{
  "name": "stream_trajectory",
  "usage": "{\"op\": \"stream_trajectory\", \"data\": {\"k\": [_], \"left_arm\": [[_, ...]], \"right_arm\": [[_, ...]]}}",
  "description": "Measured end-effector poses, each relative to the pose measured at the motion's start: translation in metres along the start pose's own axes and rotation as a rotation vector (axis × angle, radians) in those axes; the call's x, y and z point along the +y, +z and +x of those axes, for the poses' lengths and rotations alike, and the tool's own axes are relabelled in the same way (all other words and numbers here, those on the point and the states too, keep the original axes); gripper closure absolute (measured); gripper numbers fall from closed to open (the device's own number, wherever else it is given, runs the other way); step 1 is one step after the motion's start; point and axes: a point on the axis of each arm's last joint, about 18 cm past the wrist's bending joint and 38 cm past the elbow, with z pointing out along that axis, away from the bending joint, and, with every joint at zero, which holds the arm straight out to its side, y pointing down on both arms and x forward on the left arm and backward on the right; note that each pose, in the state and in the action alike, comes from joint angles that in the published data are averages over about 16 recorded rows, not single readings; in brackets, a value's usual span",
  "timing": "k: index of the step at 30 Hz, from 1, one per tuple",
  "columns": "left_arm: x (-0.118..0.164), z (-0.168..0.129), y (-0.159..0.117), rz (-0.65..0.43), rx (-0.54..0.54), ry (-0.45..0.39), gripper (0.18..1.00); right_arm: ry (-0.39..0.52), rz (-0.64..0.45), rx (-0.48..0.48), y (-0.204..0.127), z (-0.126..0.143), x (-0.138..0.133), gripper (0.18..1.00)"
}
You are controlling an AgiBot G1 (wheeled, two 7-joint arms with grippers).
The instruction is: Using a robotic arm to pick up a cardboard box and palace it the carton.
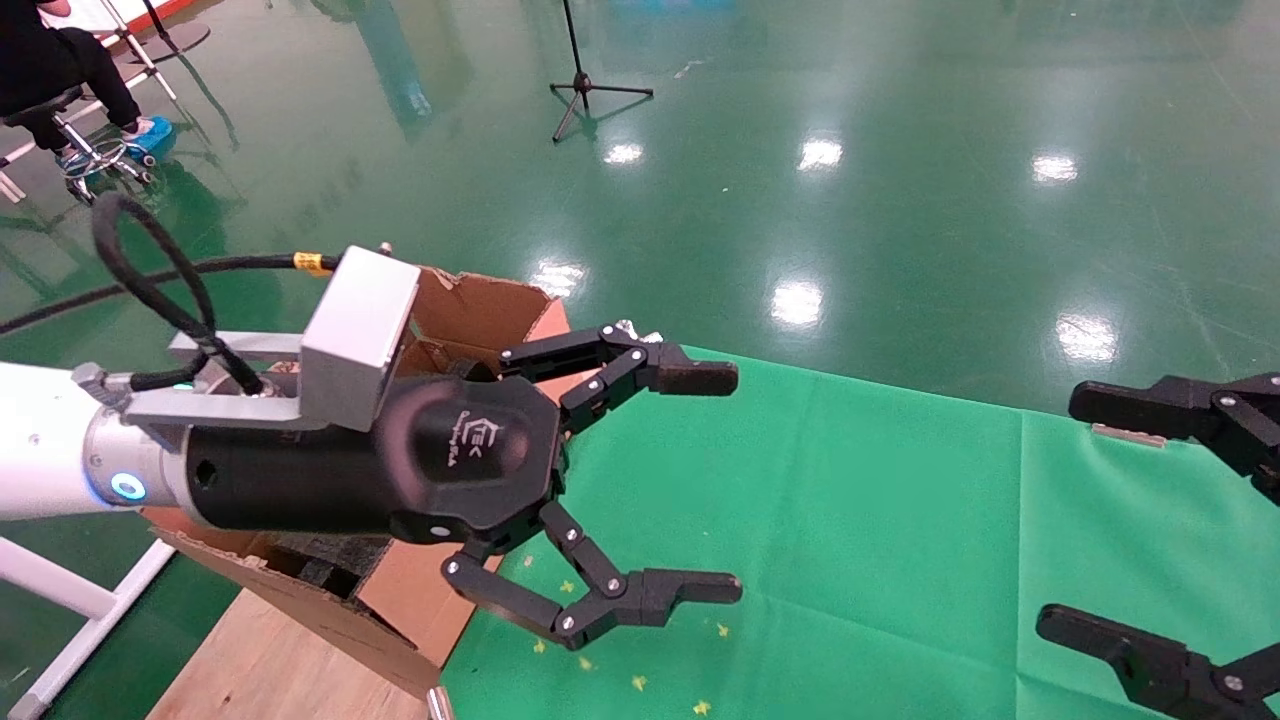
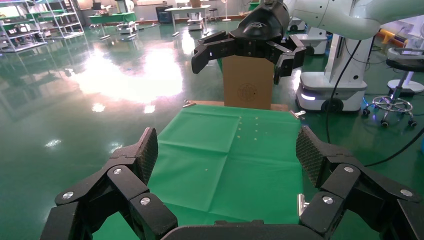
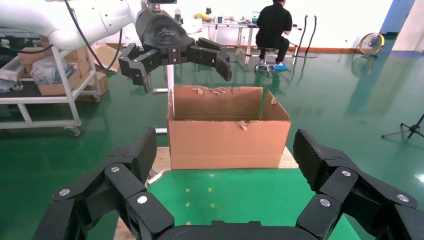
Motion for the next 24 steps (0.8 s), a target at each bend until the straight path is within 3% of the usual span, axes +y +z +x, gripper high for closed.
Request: {"op": "stream_trajectory", "data": {"k": [24], "left_arm": [[-0.0001,-0.0001,0.0,0.0,0.0,0.0,0.184]], "right_arm": [[0.0,0.0,0.0,0.0,0.0,0.0,0.178]]}}
